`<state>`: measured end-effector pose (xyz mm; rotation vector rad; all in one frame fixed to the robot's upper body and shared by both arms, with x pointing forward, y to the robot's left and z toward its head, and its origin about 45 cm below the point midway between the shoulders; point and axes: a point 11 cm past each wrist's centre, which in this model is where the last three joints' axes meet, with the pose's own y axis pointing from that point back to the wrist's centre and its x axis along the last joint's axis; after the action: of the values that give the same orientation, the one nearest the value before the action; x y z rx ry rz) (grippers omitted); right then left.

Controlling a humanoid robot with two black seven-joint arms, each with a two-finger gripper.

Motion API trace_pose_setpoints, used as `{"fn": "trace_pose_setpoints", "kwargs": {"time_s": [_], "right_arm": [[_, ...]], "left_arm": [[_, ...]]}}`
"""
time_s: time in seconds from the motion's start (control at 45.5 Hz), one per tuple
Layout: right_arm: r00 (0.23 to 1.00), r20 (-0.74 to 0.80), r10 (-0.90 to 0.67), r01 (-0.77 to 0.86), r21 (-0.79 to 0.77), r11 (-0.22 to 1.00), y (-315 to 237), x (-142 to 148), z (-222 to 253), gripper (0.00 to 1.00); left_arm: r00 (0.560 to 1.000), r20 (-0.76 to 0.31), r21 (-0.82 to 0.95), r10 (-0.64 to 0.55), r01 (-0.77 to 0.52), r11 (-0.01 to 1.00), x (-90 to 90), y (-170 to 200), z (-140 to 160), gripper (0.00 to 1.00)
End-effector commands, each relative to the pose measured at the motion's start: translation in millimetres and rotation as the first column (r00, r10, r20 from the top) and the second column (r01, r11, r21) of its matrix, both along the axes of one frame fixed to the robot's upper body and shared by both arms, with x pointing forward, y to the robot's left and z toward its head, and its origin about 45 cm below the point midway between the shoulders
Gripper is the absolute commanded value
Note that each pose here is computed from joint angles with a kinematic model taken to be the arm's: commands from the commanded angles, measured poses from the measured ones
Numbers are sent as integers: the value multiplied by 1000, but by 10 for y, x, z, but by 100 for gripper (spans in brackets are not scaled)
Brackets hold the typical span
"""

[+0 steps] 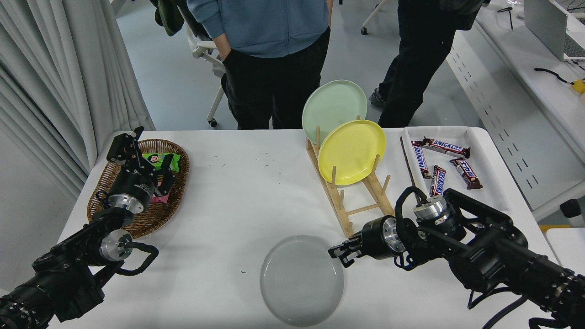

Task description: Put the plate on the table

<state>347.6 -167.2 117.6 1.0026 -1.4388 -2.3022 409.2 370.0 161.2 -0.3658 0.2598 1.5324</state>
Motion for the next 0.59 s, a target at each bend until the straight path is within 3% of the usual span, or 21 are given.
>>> {"fn": "trace_pose_setpoints", "kwargs": {"time_s": [0.0,0.571], "right_arm": [[1000,20,-23,23,8,1000,-16,112,105,0],[991,8,-131,131,-17,991,-48,198,-52,0]], "left_arm": [[1000,0,1,-1,1,1000,0,-1,0,100],[1000,0,0,0,0,1000,0,0,0,100]]}}
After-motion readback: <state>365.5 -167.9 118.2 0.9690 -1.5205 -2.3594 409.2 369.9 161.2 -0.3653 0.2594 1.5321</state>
